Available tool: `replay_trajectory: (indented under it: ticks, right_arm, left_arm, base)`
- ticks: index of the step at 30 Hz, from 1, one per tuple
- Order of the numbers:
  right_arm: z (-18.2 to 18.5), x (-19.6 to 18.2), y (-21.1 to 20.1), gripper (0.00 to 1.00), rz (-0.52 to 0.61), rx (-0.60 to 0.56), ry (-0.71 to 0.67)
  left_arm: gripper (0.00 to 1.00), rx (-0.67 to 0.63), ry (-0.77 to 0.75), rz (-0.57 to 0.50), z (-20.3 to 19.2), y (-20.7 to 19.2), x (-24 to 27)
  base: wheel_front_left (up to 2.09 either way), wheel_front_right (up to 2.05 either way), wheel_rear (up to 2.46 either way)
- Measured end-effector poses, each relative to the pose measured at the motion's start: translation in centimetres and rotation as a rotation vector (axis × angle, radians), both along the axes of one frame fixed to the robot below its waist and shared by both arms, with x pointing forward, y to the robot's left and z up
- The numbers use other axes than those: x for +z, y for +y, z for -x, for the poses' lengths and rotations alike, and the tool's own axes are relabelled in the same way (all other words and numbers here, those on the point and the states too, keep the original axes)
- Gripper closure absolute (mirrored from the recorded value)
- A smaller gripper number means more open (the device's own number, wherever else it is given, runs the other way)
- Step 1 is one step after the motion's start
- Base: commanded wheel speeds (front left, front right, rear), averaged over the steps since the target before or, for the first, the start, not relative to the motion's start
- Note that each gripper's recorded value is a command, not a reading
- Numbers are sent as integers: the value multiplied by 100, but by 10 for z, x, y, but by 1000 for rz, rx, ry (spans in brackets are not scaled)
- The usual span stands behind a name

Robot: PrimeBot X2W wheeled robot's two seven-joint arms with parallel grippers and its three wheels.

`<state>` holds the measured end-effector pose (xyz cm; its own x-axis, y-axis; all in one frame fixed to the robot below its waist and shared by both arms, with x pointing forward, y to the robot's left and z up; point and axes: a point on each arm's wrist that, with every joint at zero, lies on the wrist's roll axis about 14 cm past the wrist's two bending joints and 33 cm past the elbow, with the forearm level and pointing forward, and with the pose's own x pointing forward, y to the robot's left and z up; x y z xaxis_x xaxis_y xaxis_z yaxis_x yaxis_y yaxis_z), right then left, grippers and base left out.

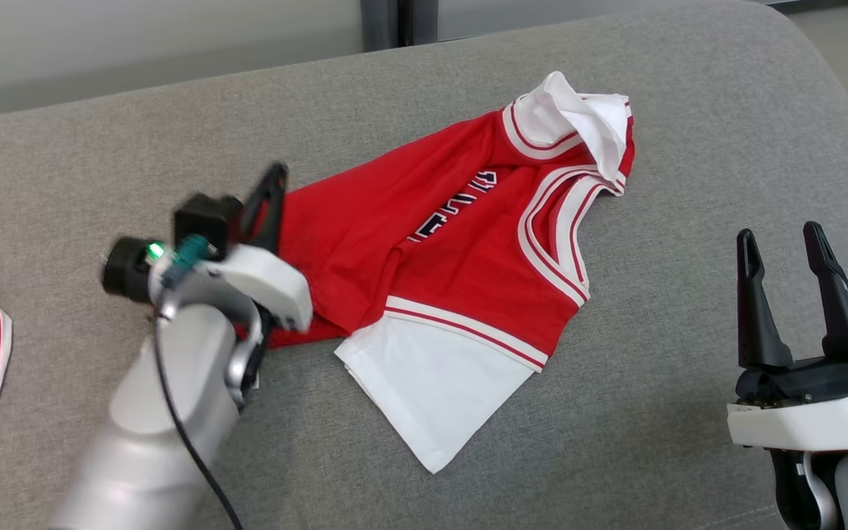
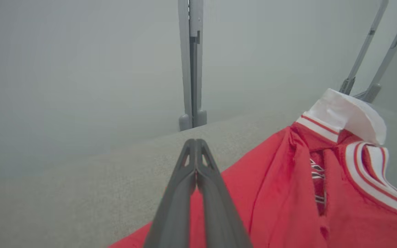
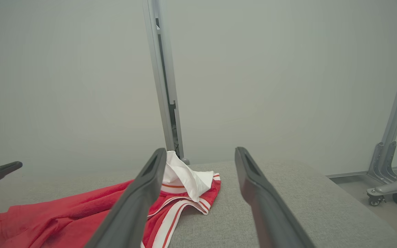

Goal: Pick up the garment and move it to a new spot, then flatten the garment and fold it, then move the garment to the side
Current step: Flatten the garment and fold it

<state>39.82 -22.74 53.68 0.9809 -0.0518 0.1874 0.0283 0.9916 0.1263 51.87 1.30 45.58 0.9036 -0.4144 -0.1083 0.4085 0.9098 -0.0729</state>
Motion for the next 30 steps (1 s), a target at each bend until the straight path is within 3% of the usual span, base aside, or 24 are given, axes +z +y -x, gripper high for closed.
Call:
replay_trajectory:
  ticks: [5, 10, 19, 30]
  right_arm:
    - [0, 1, -2, 0, -3, -9, -4]
    - [-3, 11, 1, 0, -3, -2, -36]
    - [-6, 32, 21, 0, 1, 64, -100]
    - [-2, 47, 54, 0, 9, 167, -144]
  left_arm:
    - [100, 119, -180, 131, -36, 31, 72]
    - [100, 211, -310, 257, -33, 65, 123]
    - [100, 358, -284, 290, 28, 121, 105]
    - [100, 455, -129, 311, 108, 144, 54]
  base:
    - [0, 0, 0]
    - [0, 0, 0]
    - [0, 0, 0]
    - [0, 0, 0]
